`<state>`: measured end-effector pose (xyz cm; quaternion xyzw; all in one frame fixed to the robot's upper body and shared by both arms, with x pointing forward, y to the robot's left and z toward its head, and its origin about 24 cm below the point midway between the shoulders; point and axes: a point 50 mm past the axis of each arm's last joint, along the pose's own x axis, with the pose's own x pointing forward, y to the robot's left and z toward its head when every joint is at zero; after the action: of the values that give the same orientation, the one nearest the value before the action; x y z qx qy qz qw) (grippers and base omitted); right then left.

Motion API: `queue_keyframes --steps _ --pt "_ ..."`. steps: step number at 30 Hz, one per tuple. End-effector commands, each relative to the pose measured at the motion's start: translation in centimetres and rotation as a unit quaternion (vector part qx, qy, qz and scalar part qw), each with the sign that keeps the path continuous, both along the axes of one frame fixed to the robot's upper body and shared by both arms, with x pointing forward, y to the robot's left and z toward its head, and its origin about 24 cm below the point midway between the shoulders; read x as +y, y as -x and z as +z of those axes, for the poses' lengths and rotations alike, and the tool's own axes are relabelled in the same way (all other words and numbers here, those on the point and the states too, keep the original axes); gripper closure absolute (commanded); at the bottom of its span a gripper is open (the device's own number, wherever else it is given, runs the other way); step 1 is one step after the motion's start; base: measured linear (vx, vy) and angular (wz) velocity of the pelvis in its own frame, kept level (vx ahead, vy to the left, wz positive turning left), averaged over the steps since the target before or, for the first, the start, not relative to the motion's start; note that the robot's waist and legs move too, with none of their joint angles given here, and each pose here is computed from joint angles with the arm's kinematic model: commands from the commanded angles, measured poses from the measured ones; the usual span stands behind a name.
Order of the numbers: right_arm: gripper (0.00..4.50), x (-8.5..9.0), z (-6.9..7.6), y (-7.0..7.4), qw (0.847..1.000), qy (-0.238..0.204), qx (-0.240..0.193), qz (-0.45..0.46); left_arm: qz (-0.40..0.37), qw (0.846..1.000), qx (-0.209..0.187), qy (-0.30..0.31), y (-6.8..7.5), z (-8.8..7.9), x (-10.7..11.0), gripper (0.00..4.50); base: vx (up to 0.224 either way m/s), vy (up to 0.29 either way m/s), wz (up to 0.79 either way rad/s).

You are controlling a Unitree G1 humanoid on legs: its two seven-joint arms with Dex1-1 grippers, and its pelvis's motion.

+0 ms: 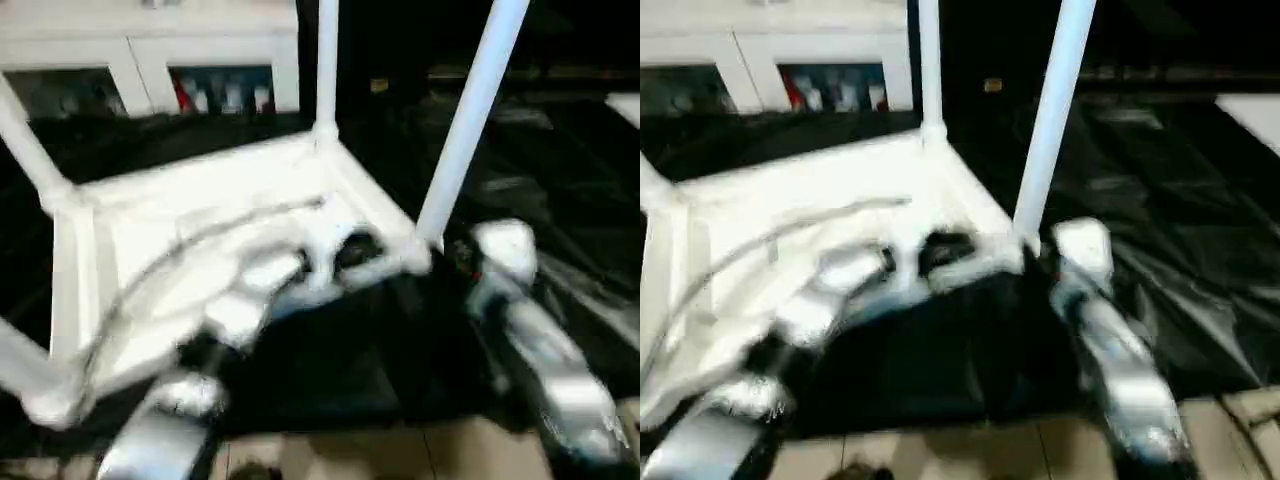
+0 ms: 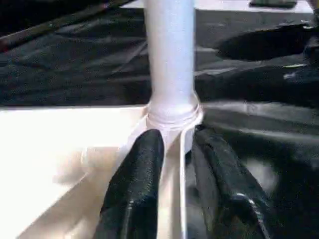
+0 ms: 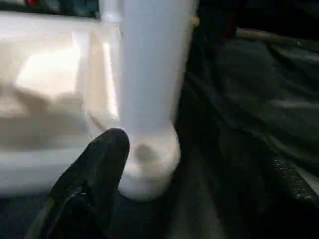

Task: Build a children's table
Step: Rotate leg to tighten

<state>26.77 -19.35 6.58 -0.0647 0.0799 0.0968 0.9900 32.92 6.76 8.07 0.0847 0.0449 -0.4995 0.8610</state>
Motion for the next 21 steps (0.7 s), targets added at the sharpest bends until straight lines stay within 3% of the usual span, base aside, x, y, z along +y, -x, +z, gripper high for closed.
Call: queue_keyframes --steps 1,3,5,7,9,10,11,12,14,16,21 --pt "1.21 -0.1 0.4 1.5 0.999 -0.012 0.013 0.048 -0.039 0.999 0.021 0.022 1.8 0.9 1.0 2.81 0.0 0.0 0.0" --pt "1.21 0.2 0.0 2.0 0.996 -0.016 0.029 0.077 -0.058 0.997 0.038 0.016 3.2 0.8 1.9 2.62 0.0 0.0 0.0" --pt "1.21 0.4 -0.2 2.1 0.995 -0.018 0.035 0.088 -0.064 0.997 0.045 0.011 3.6 0.6 2.3 2.51 0.0 0.0 0.0" --pt "1.21 1.2 -0.2 1.7 0.994 -0.018 0.033 0.107 -0.078 0.995 0.058 -0.004 4.7 0.5 3.2 2.16 0.0 0.0 0.0" --pt "1.21 1.8 -0.1 1.4 0.992 -0.025 0.031 0.116 -0.083 0.994 0.068 -0.013 5.3 0.4 3.9 2.12 0.0 0.0 0.0" --pt "1.21 3.3 0.1 0.5 0.989 -0.039 0.027 0.143 -0.09 0.991 0.095 -0.035 6.6 0.4 5.6 2.04 0.0 0.0 0.0" --pt "1.51 3.8 0.2 0.3 0.987 -0.044 0.027 0.152 -0.09 0.99 0.105 -0.043 7.0 0.4 6.1 1.79 0.0 0.0 0.0" --pt "1.51 4.3 0.3 -0.3 0.985 -0.049 0.027 0.163 -0.082 0.988 0.117 -0.06 7.4 0.3 7.0 1.79 0.0 0.0 0.0" --pt "1.63 4.8 0.4 -0.8 0.984 -0.054 0.027 0.17 -0.074 0.986 0.127 -0.078 7.7 0.1 7.7 1.63 0.0 0.0 0.0" --pt "1.93 5.8 0.2 -2.3 0.983 -0.055 0.03 0.171 -0.055 0.98 0.151 -0.12 8.4 -0.4 9.2 1.36 0.0 0.0 0.0" --pt "2.33 6.7 0.3 -4.0 0.985 -0.057 0.024 0.161 -0.033 0.973 0.168 -0.156 9.0 -0.8 10.4 0.98 0.0 0.0 0.0"
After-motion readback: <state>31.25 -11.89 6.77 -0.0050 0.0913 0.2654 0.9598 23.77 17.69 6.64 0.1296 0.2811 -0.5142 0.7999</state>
